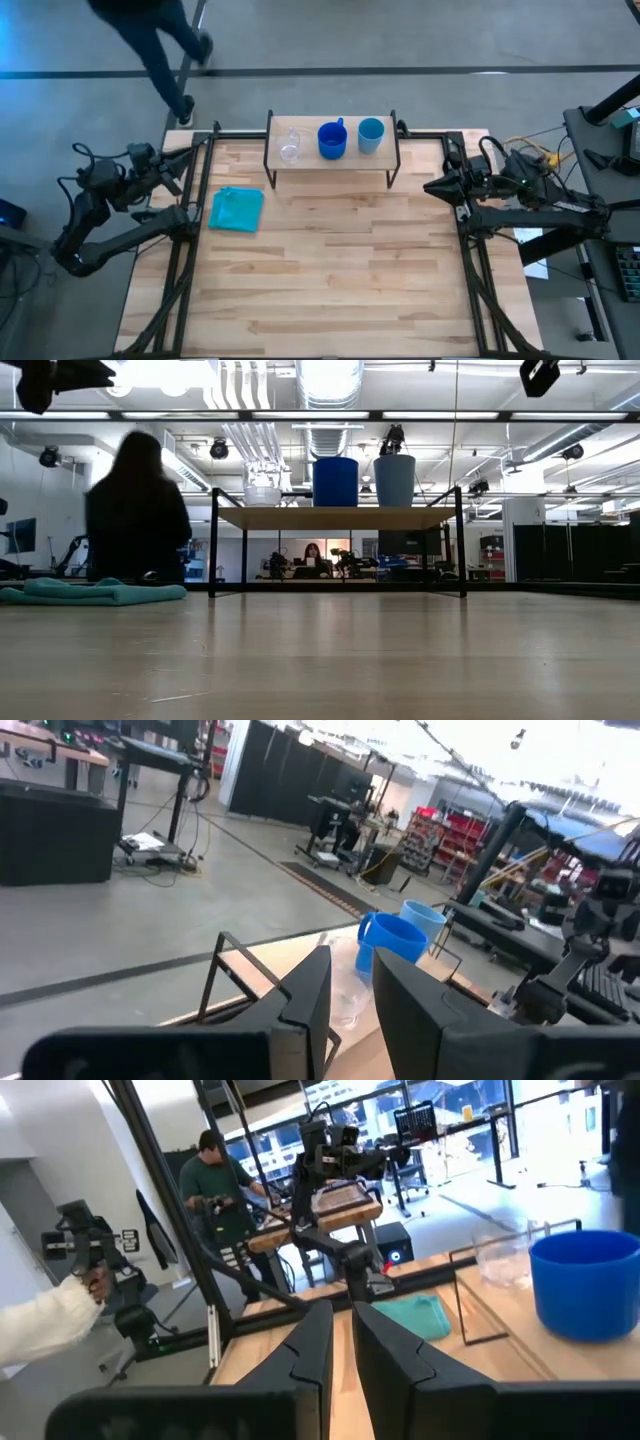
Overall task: Stack small to large cups/mugs on shelf
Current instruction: Return to Home Position
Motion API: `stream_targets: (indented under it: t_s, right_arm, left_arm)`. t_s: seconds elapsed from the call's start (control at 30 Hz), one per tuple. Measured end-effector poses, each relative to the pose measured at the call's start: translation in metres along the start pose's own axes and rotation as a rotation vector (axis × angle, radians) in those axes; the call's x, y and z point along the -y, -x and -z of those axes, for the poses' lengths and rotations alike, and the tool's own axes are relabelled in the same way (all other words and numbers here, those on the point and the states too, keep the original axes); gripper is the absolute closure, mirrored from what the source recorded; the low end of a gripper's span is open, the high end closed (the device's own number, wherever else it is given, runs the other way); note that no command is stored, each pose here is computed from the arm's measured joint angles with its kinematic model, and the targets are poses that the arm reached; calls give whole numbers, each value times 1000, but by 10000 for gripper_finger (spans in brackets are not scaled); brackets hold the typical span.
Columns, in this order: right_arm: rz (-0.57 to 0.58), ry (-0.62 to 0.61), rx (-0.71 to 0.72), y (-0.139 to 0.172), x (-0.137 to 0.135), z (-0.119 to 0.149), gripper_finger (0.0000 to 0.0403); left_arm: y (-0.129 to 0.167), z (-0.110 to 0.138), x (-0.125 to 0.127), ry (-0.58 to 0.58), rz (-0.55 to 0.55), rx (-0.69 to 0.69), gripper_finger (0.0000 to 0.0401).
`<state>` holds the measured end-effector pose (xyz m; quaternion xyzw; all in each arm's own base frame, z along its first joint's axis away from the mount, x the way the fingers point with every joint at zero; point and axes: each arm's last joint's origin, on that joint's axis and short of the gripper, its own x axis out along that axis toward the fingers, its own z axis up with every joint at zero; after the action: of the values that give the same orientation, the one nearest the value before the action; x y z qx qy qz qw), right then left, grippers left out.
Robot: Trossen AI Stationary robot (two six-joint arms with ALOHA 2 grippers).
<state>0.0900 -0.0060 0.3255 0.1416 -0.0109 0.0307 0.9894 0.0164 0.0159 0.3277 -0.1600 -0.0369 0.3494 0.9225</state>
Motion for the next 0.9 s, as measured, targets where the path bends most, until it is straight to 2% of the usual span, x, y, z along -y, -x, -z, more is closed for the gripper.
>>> stream_targets:
  t_s: [0.23,0.33,0.4,0.5,0.8,0.9]
  right_arm:
    - [-16,0,52,-2,7,21,364]
    - [-19,-11,62,-2,10,32,364]
    - [-22,-31,70,-2,12,40,364]
    - [-28,-52,84,-4,16,52,364]
    - [-56,-46,168,-10,29,92,364]
    - [-28,-75,161,-12,34,103,364]
  left_arm:
    - [4,26,-11,76,-8,19,338]
    - [-3,38,-13,86,-32,-42,338]
    - [-7,37,-12,89,-28,-31,338]
    - [-17,47,-13,77,-52,-82,338]
    - [-37,71,-18,48,-40,-63,338]
    - [-43,87,-22,24,-50,-93,338]
